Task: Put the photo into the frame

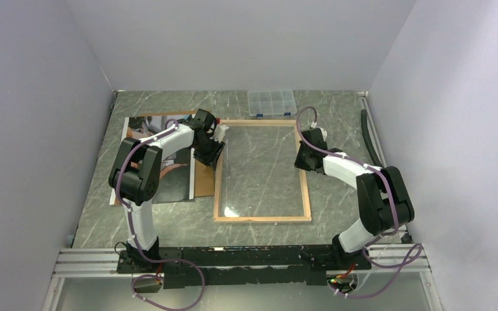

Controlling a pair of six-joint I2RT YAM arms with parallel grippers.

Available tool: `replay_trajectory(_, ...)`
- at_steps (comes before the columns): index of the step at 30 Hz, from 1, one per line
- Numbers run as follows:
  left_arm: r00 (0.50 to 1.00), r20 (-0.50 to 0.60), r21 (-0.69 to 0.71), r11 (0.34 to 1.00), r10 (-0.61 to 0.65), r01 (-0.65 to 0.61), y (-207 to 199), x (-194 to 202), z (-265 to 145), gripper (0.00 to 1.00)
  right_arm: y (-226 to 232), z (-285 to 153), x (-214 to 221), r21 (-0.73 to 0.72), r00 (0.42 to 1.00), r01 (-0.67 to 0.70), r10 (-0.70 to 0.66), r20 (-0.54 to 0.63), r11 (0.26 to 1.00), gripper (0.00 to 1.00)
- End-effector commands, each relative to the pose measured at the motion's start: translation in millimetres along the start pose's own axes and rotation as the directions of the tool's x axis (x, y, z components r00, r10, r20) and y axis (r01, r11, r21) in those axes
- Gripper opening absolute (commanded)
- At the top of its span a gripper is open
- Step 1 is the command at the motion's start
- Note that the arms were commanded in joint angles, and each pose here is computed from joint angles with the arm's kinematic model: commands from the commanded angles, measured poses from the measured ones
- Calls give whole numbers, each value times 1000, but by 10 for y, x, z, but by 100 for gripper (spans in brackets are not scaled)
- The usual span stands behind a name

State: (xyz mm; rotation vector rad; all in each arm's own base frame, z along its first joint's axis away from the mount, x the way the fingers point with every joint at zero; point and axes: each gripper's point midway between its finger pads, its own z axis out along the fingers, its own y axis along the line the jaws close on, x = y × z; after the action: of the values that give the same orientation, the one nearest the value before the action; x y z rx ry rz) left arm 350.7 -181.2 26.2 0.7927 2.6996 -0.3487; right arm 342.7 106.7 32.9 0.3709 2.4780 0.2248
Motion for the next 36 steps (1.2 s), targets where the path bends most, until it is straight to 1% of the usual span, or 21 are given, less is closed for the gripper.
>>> replay_trajectory(1, 1000, 10, 23, 1000, 13, -13, -81, -46, -36, 44, -459, 100, 319, 200, 995, 53, -33, -99, 978, 15)
replay_trajectory(4, 1000, 20, 27, 1000, 14, -14, -81, -78, -69, 45, -494, 143, 379, 220, 992, 60, -34, -119, 974, 14)
replay_trajectory(11, 1000, 23, 29, 999, 16, -17, -83, -123, -108, 44, -417, 163, 386, 231, 989, 88, -57, -137, 969, 13)
replay_trajectory(12, 999, 30, 32, 999, 16, -17, -87, -154, -143, 45, -394, 179, 411, 223, 988, 88, -55, -148, 971, 15)
replay_trajectory(13, 999, 37, 34, 999, 16, -17, -93, -185, -194, 45, -352, 182, 417, 203, 987, 76, -46, -151, 976, 20)
replay_trajectory(16, 996, 80, 30, 999, 30, -32, -96, -334, -408, 46, -148, 100, 244, 126, 994, 41, -27, -108, 991, 35)
replay_trajectory(19, 992, 118, 24, 998, 47, -50, -111, -484, -627, 46, 120, -105, -87, 43, 998, 29, -27, -49, 999, 50)
replay_trajectory(21, 989, 138, 26, 998, 52, -56, -133, -562, -732, 46, 300, -300, -356, -12, 999, 31, -31, 7, 999, 58)
replay_trajectory(22, 988, 146, 28, 998, 52, -57, -143, -599, -764, 46, 352, -397, -483, -23, 999, 38, -37, 37, 999, 63)
replay_trajectory(25, 987, 152, 38, 998, 43, -49, -154, -664, -786, 46, 353, -576, -792, 14, 991, 75, -76, 108, 997, 70)
replay_trajectory(27, 988, 150, 45, 998, 34, -41, -163, -671, -767, 46, 246, -548, -889, 60, 989, 88, -95, 116, 994, 71)
replay_trajectory(30, 989, 145, 41, 999, 29, -35, -151, -656, -740, 46, 46, -393, -865, 111, 991, 94, -104, 87, 989, 72)
replay_trajectory(34, 990, 139, 40, 999, 29, -35, -152, -623, -743, 46, -79, -144, -796, 103, 993, 92, -98, 61, 990, 64)
replay_trajectory(36, 990, 137, 39, 999, 30, -36, -153, -609, -750, 46, -92, -32, -739, 87, 995, 91, -95, 38, 992, 62)
